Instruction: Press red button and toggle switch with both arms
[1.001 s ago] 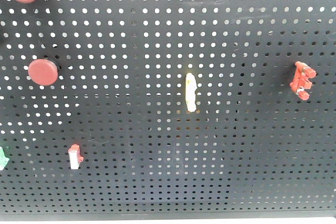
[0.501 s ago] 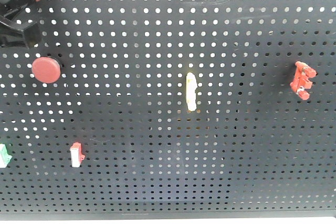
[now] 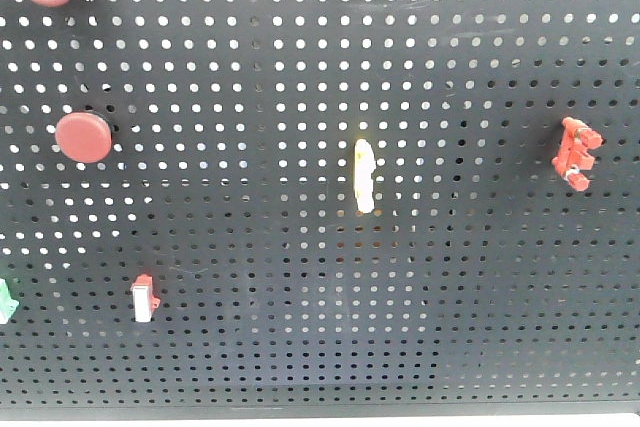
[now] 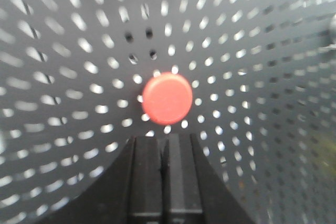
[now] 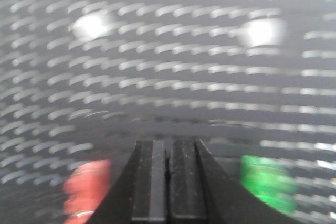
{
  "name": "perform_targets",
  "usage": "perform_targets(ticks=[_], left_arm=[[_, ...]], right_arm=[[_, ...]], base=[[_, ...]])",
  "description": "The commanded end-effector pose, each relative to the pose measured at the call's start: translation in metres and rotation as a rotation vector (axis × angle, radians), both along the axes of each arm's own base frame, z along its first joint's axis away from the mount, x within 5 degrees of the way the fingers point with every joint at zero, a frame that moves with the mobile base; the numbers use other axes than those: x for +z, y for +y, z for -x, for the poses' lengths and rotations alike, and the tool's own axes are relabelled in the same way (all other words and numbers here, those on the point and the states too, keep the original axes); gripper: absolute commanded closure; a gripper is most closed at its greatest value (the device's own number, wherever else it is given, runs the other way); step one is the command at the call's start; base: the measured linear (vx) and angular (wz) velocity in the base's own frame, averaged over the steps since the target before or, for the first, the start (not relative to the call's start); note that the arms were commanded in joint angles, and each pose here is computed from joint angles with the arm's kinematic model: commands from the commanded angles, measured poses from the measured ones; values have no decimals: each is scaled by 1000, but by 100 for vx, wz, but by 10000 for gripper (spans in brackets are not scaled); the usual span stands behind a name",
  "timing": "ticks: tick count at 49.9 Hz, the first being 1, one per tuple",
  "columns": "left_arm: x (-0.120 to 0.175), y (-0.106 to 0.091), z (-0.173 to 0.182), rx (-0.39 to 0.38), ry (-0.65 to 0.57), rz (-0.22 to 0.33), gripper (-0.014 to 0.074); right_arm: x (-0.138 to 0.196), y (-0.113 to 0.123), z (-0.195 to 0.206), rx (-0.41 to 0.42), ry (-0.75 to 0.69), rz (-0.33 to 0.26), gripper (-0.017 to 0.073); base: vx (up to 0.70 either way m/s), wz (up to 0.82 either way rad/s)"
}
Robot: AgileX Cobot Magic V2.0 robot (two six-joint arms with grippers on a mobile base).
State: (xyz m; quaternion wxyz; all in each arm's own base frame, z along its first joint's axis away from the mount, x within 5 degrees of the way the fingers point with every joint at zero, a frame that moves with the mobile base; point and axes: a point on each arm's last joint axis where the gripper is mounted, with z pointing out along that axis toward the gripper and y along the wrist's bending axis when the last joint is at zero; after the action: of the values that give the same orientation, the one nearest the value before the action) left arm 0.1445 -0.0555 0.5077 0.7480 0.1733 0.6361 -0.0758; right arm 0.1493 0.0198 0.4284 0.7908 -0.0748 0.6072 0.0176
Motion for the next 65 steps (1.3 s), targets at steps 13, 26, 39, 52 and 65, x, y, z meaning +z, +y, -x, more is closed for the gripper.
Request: perform_targets(ticks=[13, 26, 39, 52, 65], left_arm=[[-31, 18, 49, -10, -81, 37, 591], [-81, 29, 78, -9, -152, 65, 591], [-89, 31, 82, -9, -151, 67, 591], [-88, 31, 82, -9, -156, 68, 591], [-86, 31, 82, -9, -179, 77, 591]], right_arm=[[27, 85, -33, 402, -112, 85, 559], [66, 141, -58, 534, -117, 58, 559], [85, 177, -72, 574, -90, 67, 559], [106, 155, -74, 492, -111, 67, 559], [110, 125, -78, 388, -73, 52, 559]], base=[[0, 0], [0, 0], [0, 0], [0, 0], [0, 0]])
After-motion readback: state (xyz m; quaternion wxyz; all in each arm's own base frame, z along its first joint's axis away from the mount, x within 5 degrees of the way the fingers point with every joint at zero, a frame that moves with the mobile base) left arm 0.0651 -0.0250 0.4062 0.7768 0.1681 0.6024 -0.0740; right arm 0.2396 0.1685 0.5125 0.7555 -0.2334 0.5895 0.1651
